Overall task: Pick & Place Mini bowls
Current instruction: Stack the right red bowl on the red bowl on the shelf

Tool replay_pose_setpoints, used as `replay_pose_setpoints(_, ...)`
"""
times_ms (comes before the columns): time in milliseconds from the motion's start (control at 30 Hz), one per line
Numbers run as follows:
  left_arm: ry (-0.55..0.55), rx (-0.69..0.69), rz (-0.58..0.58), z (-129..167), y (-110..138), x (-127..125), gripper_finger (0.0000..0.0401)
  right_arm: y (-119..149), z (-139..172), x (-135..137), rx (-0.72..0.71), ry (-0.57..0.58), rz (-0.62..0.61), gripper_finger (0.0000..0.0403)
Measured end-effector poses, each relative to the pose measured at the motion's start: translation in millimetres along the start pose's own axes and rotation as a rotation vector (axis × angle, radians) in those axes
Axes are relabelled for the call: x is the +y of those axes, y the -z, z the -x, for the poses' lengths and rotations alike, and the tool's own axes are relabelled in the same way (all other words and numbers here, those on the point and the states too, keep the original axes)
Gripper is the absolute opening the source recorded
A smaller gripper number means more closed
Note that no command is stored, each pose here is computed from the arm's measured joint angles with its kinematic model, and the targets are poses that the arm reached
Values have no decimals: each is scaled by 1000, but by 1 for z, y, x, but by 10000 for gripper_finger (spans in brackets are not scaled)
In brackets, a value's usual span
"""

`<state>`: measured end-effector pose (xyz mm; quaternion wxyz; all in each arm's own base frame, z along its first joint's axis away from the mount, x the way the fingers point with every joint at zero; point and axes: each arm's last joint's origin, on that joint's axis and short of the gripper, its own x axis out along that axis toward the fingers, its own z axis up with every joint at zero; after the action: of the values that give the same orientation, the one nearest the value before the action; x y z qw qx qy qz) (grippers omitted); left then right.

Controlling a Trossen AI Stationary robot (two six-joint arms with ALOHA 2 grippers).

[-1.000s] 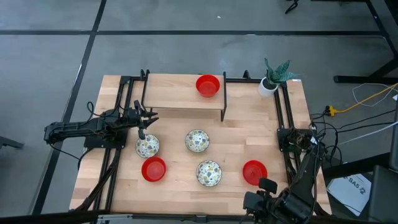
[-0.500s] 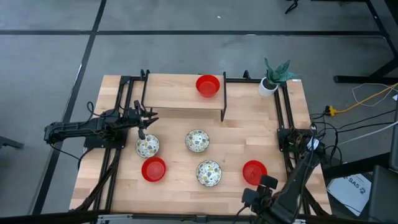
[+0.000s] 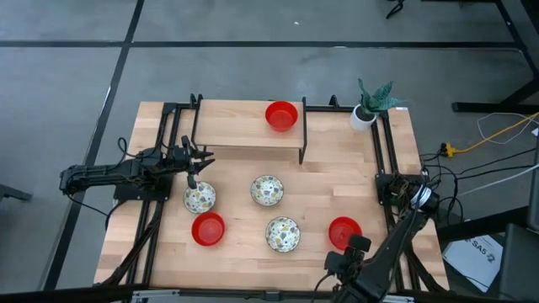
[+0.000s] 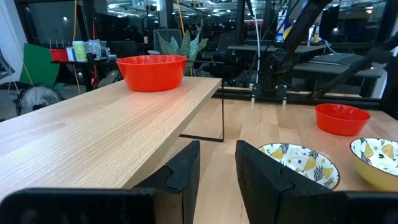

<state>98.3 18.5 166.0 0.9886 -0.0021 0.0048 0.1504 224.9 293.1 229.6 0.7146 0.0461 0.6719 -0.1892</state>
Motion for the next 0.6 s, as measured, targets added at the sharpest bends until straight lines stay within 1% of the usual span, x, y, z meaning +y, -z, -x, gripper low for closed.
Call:
replay_pose_setpoints(200,0,0,0,0,0,0,98,-13,-17,-8,22,45,-38,160)
replay_pose_setpoints(300,0,0,0,0,0,0,98,-20,-24,-9,24,36,-48,160)
replay_pose_setpoints(400,0,0,0,0,0,0,98,-27,-33,-8,37,-7,-38,160)
replay_pose_setpoints(500,0,1,0,0,0,0,98,-30,-43,-10,68,-24,-54,160)
replay_pose_setpoints(600,0,1,0,0,0,0,98,-31,-50,-12,88,-14,-65,160)
